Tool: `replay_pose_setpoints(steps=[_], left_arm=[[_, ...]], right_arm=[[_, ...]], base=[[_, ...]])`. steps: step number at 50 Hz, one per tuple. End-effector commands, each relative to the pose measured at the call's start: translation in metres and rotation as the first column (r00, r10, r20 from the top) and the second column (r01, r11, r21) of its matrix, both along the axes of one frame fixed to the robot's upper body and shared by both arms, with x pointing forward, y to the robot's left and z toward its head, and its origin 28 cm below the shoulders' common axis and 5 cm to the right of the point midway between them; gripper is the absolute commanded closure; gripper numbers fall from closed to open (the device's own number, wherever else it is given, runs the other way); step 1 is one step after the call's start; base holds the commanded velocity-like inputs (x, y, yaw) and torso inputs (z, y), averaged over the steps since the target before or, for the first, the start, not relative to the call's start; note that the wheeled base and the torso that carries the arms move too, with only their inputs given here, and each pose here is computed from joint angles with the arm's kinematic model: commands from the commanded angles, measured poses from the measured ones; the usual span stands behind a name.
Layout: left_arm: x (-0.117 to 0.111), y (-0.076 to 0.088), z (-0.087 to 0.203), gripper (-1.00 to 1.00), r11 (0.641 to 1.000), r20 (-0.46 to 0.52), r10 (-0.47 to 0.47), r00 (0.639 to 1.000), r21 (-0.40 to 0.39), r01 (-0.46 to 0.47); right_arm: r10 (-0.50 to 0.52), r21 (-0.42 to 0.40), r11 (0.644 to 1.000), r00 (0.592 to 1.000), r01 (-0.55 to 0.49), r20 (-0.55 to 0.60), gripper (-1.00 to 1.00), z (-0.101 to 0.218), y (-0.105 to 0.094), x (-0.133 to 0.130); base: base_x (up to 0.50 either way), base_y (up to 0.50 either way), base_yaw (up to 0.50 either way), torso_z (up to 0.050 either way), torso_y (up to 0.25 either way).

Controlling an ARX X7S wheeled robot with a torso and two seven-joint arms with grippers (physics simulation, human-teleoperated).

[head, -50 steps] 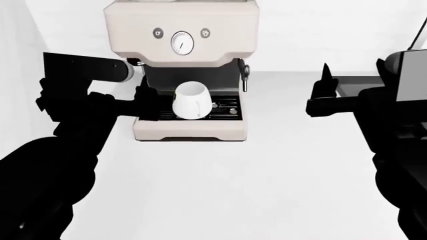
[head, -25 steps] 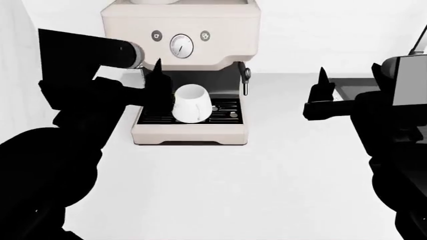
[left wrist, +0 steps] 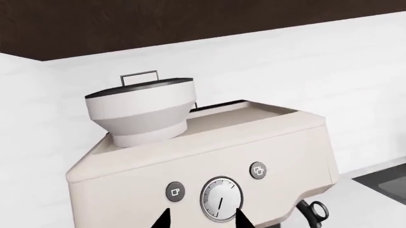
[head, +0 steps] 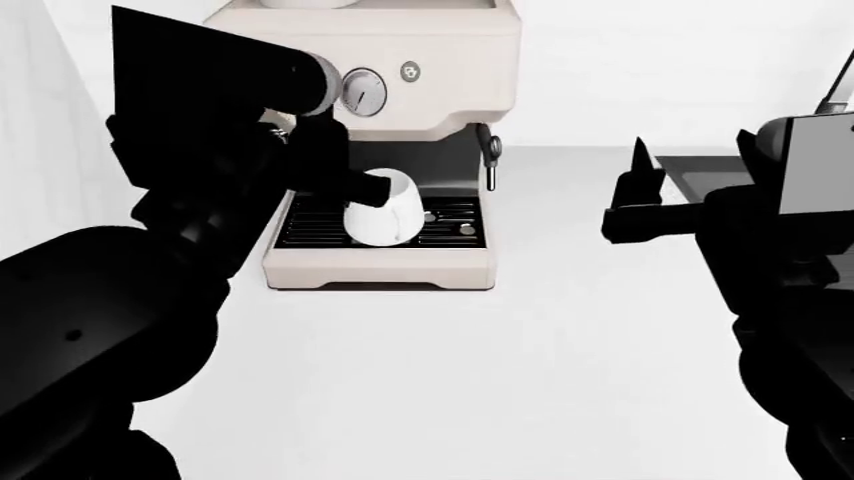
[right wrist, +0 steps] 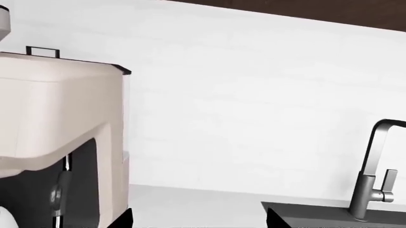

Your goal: Press the button on the coffee machine to serve coffee.

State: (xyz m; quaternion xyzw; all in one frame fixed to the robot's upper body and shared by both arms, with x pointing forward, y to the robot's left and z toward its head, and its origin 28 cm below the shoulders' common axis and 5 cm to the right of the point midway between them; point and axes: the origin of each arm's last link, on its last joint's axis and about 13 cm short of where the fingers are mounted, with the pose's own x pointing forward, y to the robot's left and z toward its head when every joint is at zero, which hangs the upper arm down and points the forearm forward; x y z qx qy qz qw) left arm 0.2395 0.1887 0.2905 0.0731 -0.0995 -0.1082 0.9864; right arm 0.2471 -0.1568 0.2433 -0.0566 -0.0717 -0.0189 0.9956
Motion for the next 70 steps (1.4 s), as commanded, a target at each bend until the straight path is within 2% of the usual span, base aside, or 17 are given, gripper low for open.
replay_pose_setpoints(steps=[1, 15, 20, 21, 23, 41, 55, 70], left_arm=[[0.001, -0.002, 0.002, 1.0, 1.0, 0.004, 0.01, 1.0, 0.006, -0.01], [0.002, -0.005, 0.002, 1.0, 1.0, 0.005, 0.003, 1.0, 0.005, -0.003], [0.006, -0.008, 0.0, 1.0, 0.999, -0.019, 0.042, 0.999, 0.004, -0.042], [0.006, -0.008, 0.001, 1.0, 0.999, -0.039, 0.035, 0.999, -0.029, -0.036], [0.005, -0.009, 0.005, 1.0, 0.998, -0.039, 0.051, 0.998, -0.038, -0.052], [0.021, -0.015, 0.002, 1.0, 0.995, -0.04, 0.095, 0.995, -0.038, -0.096], [0.035, -0.011, 0.007, 1.0, 0.99, -0.03, 0.125, 0.992, -0.063, -0.126], [0.042, -0.011, 0.001, 1.0, 0.991, -0.058, 0.126, 0.99, -0.042, -0.129]], right_arm=[[0.0, 0.01, 1.0, 1.0, 0.0, -0.005, -1.0, -0.004, -0.001, 0.0], [-0.004, 0.017, 1.0, 1.0, 0.004, -0.01, -1.0, -0.008, -0.001, -0.001], [-0.006, 0.019, 1.0, 1.0, 0.006, -0.01, -1.0, -0.008, -0.002, -0.001], [-0.007, 0.019, 1.0, 1.0, 0.007, -0.009, -1.0, -0.008, -0.002, -0.001], [-0.007, 0.019, 1.0, 1.0, 0.007, -0.01, -1.0, -0.008, -0.002, -0.001], [-0.008, 0.03, 1.0, 1.0, 0.009, -0.016, -1.0, -0.012, -0.002, -0.001], [-0.005, 0.031, 1.0, 1.0, 0.005, -0.021, -1.0, -0.012, -0.001, 0.0], [-0.008, 0.038, 0.999, 1.0, 0.009, -0.025, -1.0, -0.013, -0.002, 0.0]], base=[[0.0, 0.0, 0.0, 0.0, 0.0], [0.0, 0.0, 0.0, 0.0, 0.0], [0.0, 0.0, 0.0, 0.0, 0.0], [0.0, 0.0, 0.0, 0.0, 0.0], [0.0, 0.0, 0.0, 0.0, 0.0], [0.0, 0.0, 0.0, 0.0, 0.0], [0.0, 0.0, 0.0, 0.0, 0.0], [0.0, 0.0, 0.0, 0.0, 0.0]])
